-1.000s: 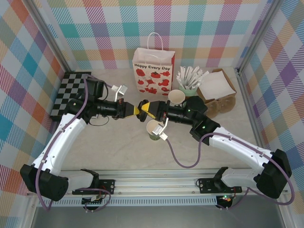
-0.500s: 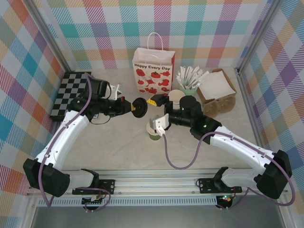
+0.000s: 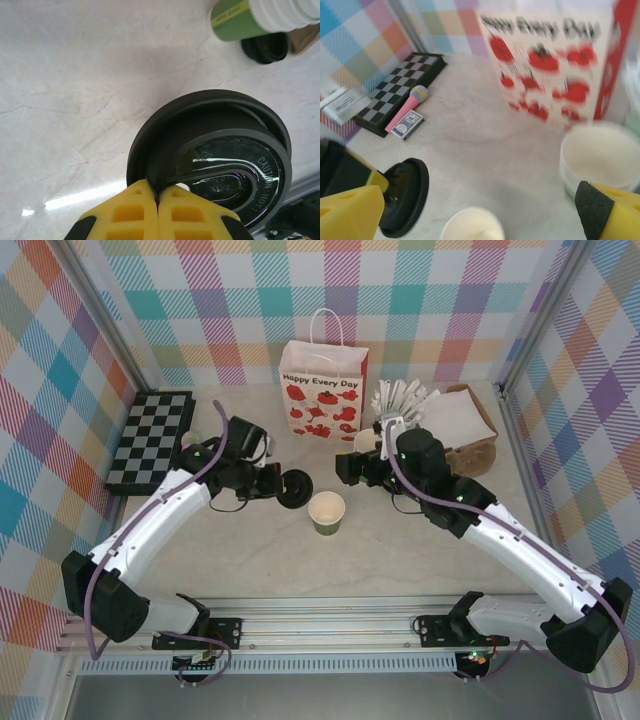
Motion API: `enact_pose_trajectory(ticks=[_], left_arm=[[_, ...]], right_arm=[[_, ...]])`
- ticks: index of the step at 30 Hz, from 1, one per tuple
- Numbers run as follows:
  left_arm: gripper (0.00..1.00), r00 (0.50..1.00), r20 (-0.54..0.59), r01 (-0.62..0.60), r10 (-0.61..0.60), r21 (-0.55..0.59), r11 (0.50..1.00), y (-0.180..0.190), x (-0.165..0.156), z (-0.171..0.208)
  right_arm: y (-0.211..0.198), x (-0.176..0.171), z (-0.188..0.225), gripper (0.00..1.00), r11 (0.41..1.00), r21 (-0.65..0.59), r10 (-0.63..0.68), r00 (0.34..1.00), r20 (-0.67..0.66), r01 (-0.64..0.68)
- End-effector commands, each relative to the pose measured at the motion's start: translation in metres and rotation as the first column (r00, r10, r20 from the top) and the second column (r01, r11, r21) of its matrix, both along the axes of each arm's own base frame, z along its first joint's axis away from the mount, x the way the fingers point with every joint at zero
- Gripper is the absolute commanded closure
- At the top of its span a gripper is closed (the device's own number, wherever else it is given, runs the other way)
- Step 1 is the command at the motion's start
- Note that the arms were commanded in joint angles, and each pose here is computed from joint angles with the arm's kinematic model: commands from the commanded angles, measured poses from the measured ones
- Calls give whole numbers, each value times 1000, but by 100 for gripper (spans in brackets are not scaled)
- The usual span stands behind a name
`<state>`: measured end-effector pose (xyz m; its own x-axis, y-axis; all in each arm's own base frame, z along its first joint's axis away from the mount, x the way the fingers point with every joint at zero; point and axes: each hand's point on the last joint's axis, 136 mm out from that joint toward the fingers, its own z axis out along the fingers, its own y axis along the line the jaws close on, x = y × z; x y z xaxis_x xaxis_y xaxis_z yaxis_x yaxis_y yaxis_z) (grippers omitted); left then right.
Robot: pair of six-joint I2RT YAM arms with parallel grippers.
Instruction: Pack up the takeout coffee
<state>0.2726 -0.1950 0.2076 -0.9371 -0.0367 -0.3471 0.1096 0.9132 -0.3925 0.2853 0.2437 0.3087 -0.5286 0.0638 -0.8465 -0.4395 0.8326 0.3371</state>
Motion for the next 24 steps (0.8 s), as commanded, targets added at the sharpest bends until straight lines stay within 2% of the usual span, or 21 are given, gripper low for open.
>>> enact_pose_trajectory(ticks=[1,5,8,10,12,14,18,24], left_arm=[[100,998,29,-54,52,73,996,-1,3,7],[100,1000,11,-27,26,109,994,-16,-2,5],[100,1000,-12,3,-2,118,993,-28,-4,-1],[100,1000,-24,15,-12,130,991,-33,-4,-6],[100,999,-34,21,-16,139,990,-37,-3,-10],[100,999,-46,35,-29,123,992,-47,-3,-13],[100,996,-73,69,-59,142,987,-58,-2,-21],[100,992,-101,97,-76,221,971,-60,1,-30]], right_arm=[[-10,-8,-58,0,963,128,-171,901,-400,239],[-1,-16,-97,0,966,136,-103,805,-584,221],[4,-17,-114,0,944,260,24,748,-663,201],[-3,-17,-126,1,920,317,63,711,-700,230],[-13,-15,-134,2,906,347,82,704,-706,242],[-16,-19,-135,3,907,379,141,716,-684,184],[-18,-29,-138,5,926,365,189,715,-673,98],[-19,-29,-150,10,920,370,176,708,-683,128]])
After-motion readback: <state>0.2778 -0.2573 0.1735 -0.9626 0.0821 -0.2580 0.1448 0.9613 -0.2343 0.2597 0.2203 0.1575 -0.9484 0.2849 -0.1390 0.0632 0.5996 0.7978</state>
